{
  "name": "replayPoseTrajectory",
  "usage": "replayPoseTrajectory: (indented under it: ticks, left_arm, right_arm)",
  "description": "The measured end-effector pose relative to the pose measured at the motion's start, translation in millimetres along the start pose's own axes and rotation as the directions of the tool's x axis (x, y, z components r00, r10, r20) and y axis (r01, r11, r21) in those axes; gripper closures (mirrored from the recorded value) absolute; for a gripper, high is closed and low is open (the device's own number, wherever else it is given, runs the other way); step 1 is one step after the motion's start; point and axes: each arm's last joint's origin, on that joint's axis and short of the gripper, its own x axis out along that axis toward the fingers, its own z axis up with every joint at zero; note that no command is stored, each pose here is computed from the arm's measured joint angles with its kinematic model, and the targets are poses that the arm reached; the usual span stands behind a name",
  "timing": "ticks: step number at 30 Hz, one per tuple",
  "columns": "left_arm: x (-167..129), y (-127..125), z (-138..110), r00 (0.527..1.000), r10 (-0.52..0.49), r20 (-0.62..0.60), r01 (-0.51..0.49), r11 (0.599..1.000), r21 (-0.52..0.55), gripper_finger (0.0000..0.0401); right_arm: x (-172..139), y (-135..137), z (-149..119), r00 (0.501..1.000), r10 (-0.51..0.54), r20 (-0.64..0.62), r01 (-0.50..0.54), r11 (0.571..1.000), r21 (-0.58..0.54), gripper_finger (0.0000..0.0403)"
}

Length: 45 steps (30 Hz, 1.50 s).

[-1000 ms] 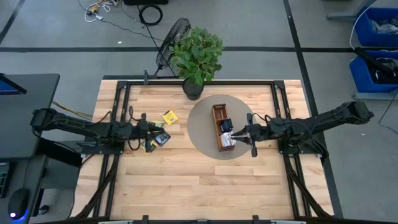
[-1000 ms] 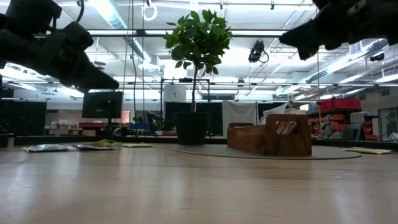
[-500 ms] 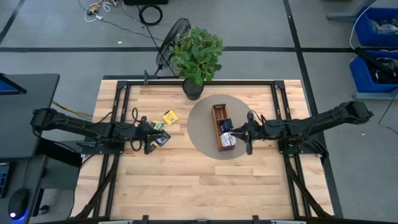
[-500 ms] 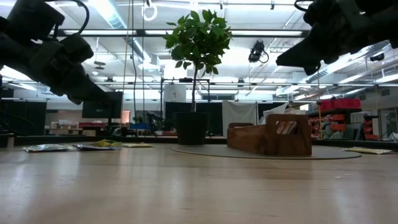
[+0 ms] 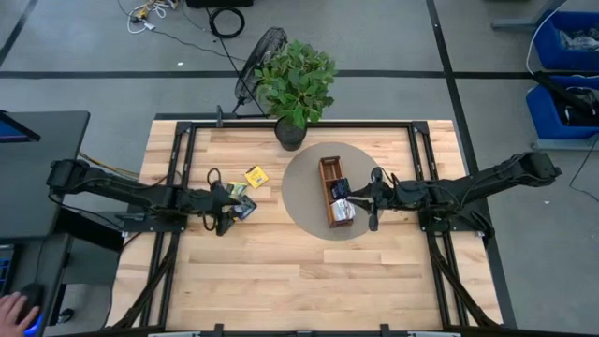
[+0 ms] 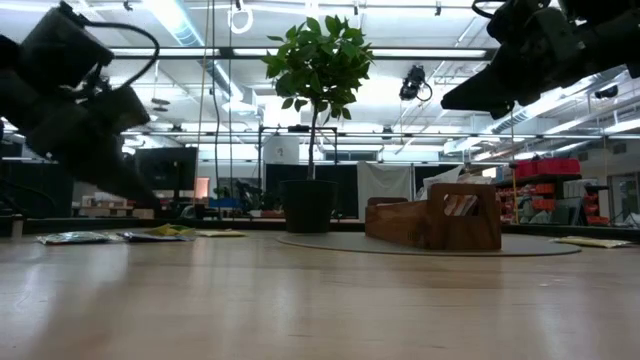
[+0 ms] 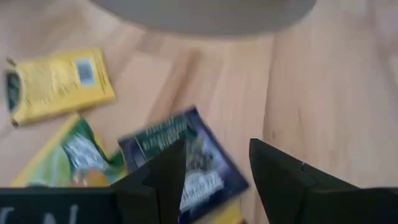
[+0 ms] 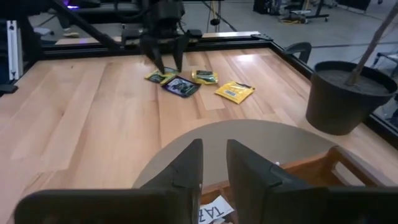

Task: Pick & Place Tea
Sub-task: Put the purple tea bag into the middle section of the wooden organizer

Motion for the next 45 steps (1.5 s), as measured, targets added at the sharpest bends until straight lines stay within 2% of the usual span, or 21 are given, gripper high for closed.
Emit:
replayPoseTrajectory:
  ticks: [7,11,21,25,30,32,36,42,45]
  left_arm:
    - [13.8,-12.5,8.9,0.994,-0.011,-0.106,0.018,0.998,0.066,0.0224]
    - [24.7,-14.9,2.0,0.971,0.035,-0.235,-0.010,0.994,0.105,0.0224]
    - [43.9,-18.9,3.2,0.949,0.121,-0.292,-0.084,0.987,0.133,0.0229]
    - [45.2,-18.4,1.8,0.946,0.136,-0.295,-0.107,0.988,0.112,0.0269]
    - [45.1,-17.8,1.3,0.944,0.145,-0.296,-0.122,0.988,0.095,0.0363]
    - [45.2,-18.0,1.3,0.945,0.141,-0.296,-0.118,0.988,0.094,0.0389]
    - [45.5,-19.3,1.8,0.952,0.127,-0.277,-0.100,0.989,0.109,0.0393]
    - [47.5,-29.2,9.1,0.981,0.021,-0.191,0.008,0.989,0.149,0.0398]
    - [48.3,-31.2,13.4,0.989,-0.006,-0.149,0.028,0.988,0.149,0.0398]
  right_arm:
    - [0.0,-0.1,-0.2,1.000,-0.002,-0.002,0.002,1.000,0.009,0.0323]
    - [0.0,-0.2,-0.5,1.000,-0.003,-0.005,0.003,1.000,0.026,0.0323]
    - [0.0,-0.4,-2.4,1.000,-0.006,-0.024,0.006,1.000,0.030,0.0323]
    - [0.0,-0.4,-2.3,1.000,-0.006,-0.025,0.007,1.000,0.029,0.0323]
    - [0.0,-0.4,-2.3,1.000,-0.006,-0.024,0.007,1.000,0.029,0.0323]
    - [0.0,-0.4,-2.3,1.000,-0.006,-0.024,0.007,1.000,0.029,0.0323]
    - [0.0,-0.4,-2.2,1.000,-0.006,-0.023,0.007,0.999,0.042,0.0323]
    - [0.0,-0.2,-0.1,1.000,-0.004,-0.003,0.004,0.999,0.044,0.0323]
    - [0.0,0.1,2.6,1.000,0.000,0.024,-0.001,0.999,0.033,0.0323]
